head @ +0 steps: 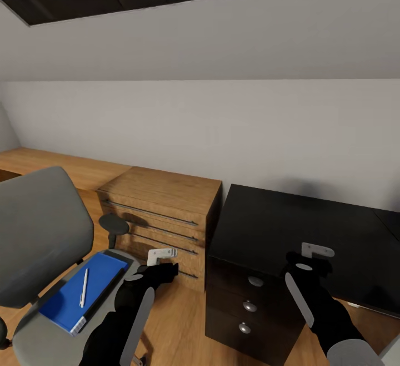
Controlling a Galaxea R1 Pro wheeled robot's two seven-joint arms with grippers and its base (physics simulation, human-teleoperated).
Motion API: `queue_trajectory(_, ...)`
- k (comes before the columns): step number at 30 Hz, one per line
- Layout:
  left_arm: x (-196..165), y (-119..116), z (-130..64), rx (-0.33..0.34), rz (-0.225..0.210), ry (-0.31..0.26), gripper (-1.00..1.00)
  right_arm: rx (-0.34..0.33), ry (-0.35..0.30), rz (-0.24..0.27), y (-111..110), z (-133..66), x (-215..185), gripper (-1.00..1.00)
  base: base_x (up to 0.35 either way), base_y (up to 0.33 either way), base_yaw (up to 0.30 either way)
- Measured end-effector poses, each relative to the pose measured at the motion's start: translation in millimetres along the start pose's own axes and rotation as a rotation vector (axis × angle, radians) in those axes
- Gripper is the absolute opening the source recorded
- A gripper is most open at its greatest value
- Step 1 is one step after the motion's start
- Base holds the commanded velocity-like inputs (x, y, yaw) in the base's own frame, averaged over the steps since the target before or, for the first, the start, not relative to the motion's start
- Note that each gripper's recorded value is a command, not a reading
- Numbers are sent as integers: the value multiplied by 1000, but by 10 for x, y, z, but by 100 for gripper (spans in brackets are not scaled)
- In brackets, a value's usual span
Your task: In the bedroom, organize the workspace by keeping the computer under the desk, ensuring the monitor is on the desk, placing the keyboard on the desk next to the monitor, placing the mouse on the desk next to the keyboard, moving the folder from the swivel chair onto the desk next to the mouse, stacking the notebook on top of the folder with the pen on top of the notebook, and positioning the swivel chair next to the desk.
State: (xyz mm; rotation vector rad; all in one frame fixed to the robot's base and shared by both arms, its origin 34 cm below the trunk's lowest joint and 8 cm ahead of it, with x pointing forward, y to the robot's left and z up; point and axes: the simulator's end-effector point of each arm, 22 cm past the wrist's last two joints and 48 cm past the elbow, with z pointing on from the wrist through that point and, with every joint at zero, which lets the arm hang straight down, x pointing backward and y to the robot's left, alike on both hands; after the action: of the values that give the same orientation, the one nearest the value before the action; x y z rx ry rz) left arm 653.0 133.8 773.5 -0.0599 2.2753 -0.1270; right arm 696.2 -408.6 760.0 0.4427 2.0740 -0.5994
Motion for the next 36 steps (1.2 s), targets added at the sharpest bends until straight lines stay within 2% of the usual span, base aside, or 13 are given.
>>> queue_trajectory(16,7,-5,3,2,-1,2,100,31,56,8,-89,148,113,100,0,0,0)
queue_trajectory(36,7,-5,3,2,0,2,100,31,56,9,-83,152,96,100,32,0,0)
